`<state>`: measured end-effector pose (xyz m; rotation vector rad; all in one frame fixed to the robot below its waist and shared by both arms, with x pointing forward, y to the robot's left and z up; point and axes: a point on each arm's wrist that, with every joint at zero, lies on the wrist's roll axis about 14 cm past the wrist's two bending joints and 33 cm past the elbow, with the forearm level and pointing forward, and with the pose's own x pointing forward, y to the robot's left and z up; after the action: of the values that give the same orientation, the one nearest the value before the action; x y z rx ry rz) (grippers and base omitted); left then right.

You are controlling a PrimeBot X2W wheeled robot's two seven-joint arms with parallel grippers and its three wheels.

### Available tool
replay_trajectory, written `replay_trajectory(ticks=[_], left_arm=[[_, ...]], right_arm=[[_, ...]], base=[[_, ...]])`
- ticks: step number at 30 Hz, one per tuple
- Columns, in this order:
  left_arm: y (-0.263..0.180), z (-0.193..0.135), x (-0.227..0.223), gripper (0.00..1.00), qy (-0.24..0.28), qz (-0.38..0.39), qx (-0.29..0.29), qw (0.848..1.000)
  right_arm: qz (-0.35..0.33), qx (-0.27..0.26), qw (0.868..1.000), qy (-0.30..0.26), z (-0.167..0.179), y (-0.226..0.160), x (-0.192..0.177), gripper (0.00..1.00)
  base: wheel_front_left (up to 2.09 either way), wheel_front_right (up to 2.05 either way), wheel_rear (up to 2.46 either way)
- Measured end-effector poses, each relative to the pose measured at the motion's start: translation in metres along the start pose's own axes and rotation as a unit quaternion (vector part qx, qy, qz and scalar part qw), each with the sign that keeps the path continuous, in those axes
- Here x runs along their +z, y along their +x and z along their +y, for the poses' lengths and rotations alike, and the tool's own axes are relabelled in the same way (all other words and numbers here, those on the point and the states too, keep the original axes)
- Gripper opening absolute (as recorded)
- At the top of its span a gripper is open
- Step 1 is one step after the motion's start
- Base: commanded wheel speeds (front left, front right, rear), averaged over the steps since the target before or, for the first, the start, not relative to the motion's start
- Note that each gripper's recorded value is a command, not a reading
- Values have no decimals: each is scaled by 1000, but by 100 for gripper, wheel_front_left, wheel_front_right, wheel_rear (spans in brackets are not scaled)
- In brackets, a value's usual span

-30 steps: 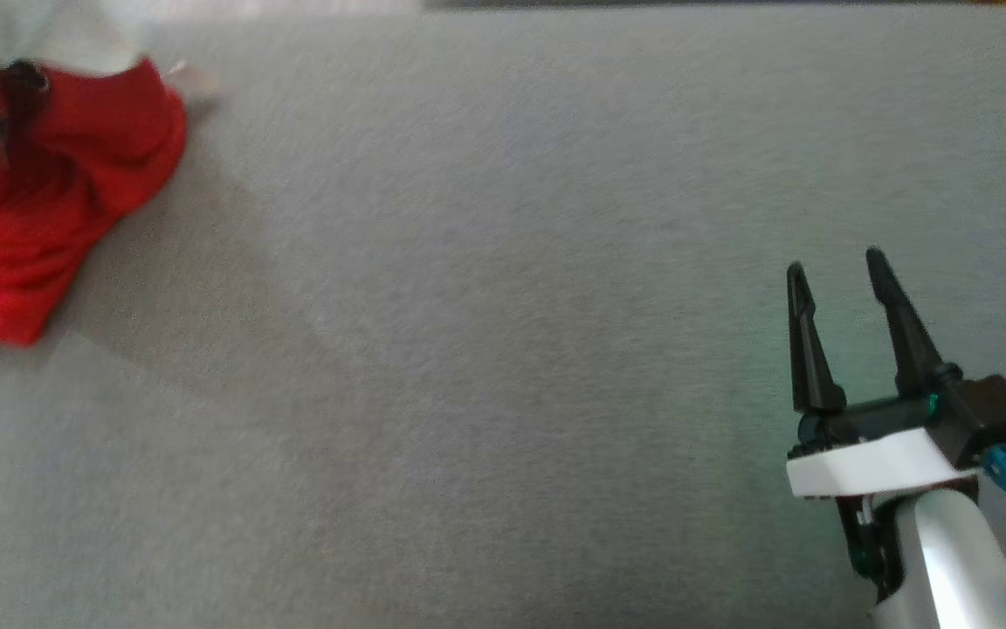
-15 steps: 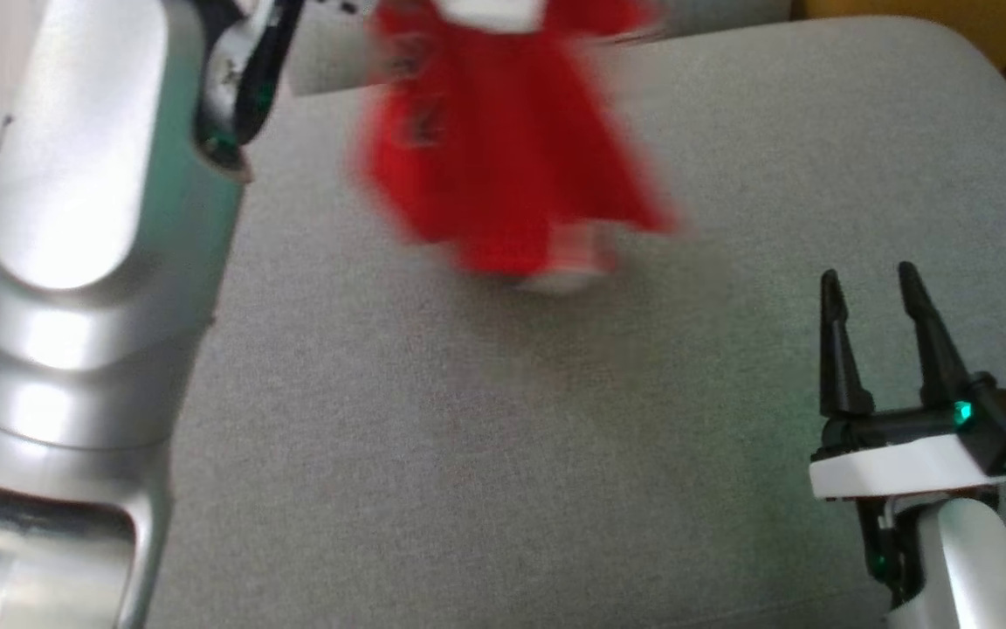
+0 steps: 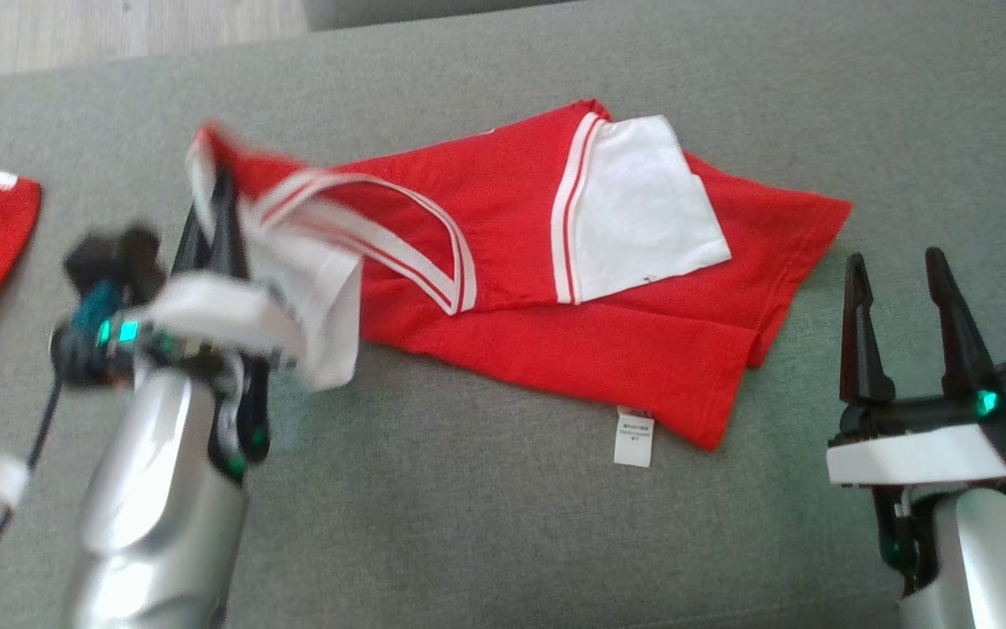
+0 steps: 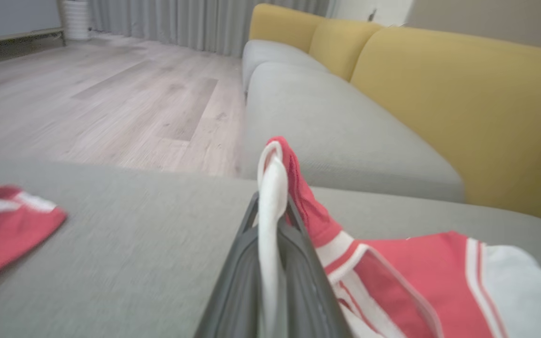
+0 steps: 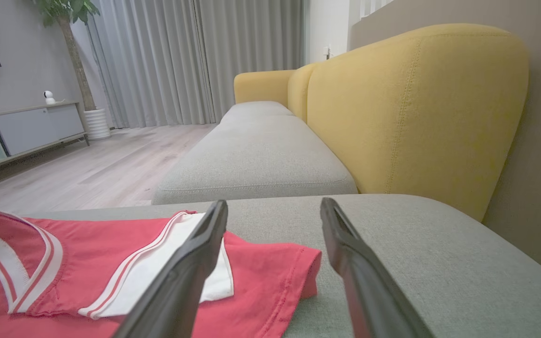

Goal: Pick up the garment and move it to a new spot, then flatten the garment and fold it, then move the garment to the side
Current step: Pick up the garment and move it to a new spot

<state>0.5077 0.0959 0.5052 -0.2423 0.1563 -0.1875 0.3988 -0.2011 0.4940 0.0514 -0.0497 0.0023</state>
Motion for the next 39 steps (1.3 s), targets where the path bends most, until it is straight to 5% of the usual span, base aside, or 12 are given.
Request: replay_trajectory(ticks=[11,12,14,15,25,39], left_arm=[[-28,61,-77,0,-31,43,97,994],[-29,63,-80,10,-32,45,100,993],[-31,66,-83,56,-30,41,104,993],[-31,66,-81,100,-30,36,103,994],[-46,49,-47,100,-11,-20,64,998],[-147,39,-65,100,0,-26,74,997]], right_arm=[[8,14,1000,-5,8,17,-10,100],[10,14,1000,-5,9,17,-11,100],[12,16,1000,-4,10,18,-13,100],[13,17,1000,-4,10,18,-13,100],[-13,30,999,-10,19,16,7,100],[8,46,999,-7,31,-34,0,100]], base=[[0,0,0],[0,0,0],[0,0,0],[0,0,0],[0,0,0],[0,0,0]])
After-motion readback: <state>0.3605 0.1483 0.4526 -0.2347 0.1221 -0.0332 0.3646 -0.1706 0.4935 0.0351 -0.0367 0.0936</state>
